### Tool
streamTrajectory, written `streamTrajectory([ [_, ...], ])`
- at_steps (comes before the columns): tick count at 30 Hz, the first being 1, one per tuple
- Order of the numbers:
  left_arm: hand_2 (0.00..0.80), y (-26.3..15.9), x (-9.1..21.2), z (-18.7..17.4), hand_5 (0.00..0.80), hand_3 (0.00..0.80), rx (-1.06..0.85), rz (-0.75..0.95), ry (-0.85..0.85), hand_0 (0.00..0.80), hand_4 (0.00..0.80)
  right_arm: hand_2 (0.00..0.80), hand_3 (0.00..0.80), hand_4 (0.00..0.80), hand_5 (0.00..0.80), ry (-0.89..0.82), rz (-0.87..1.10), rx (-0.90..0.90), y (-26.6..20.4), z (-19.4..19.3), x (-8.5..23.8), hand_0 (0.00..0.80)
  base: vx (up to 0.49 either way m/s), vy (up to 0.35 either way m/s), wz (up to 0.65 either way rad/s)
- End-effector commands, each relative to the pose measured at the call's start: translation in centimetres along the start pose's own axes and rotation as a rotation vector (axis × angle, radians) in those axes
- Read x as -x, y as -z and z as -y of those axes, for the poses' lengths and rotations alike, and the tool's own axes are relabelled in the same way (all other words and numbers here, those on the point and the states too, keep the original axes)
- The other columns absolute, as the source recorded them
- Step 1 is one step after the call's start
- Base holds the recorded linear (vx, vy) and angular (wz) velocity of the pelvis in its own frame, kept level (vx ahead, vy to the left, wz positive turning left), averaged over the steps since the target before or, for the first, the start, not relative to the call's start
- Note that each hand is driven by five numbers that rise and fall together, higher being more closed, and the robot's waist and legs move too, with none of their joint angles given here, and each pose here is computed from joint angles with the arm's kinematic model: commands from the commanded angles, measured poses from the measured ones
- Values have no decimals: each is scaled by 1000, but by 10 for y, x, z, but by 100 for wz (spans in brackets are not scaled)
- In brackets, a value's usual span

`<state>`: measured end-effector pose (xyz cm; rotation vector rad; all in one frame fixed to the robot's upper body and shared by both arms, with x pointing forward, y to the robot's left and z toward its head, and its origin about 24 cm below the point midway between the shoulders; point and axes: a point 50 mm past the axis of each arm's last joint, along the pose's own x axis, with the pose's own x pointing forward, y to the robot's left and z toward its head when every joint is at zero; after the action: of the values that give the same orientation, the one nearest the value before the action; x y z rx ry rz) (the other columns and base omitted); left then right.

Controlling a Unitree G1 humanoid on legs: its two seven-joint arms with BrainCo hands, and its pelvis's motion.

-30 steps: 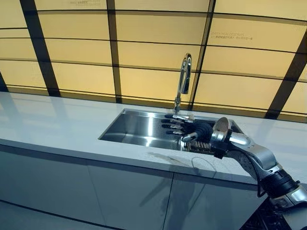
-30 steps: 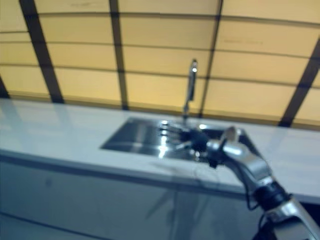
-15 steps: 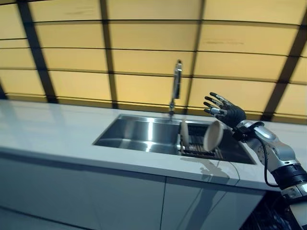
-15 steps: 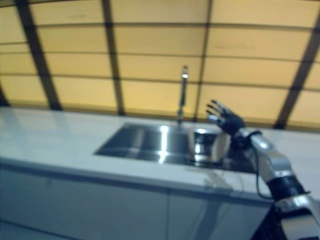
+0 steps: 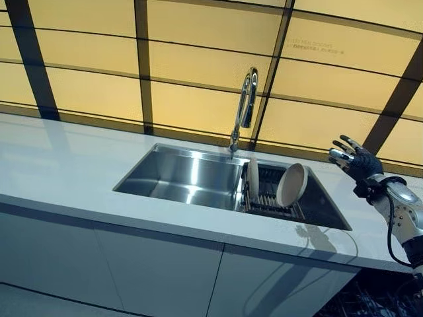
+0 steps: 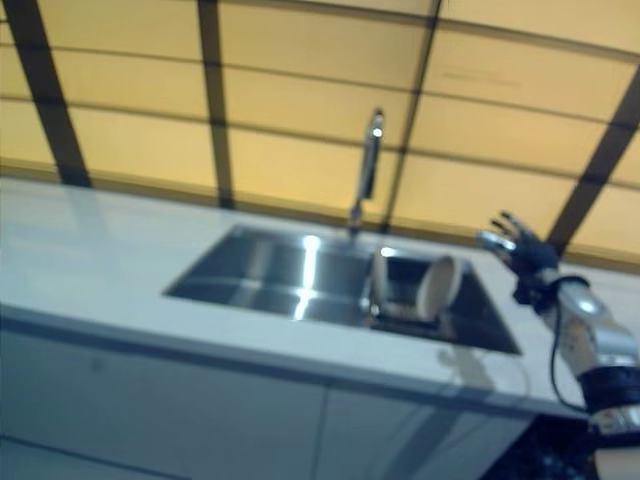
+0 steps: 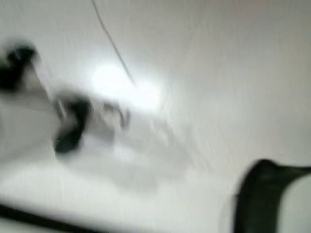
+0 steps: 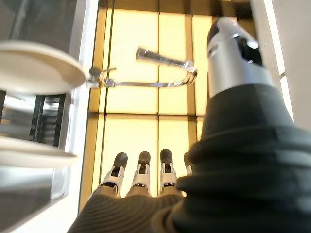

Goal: Take plates into dishwasher

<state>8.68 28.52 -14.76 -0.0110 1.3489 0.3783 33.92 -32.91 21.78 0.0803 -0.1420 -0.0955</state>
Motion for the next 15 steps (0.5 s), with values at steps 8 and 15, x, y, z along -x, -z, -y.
streamTrajectory([
  [8,0,0,0,-3,0,0,-41,7,-5,0,0,0,0,0,0,354,214,220,-72,23,-3,0,80,47,1],
  [15,0,-3,2,-17,0,0,-77,12,-34,0,0,0,0,0,0,515,170,275,-62,36,0,0,92,41,-6],
])
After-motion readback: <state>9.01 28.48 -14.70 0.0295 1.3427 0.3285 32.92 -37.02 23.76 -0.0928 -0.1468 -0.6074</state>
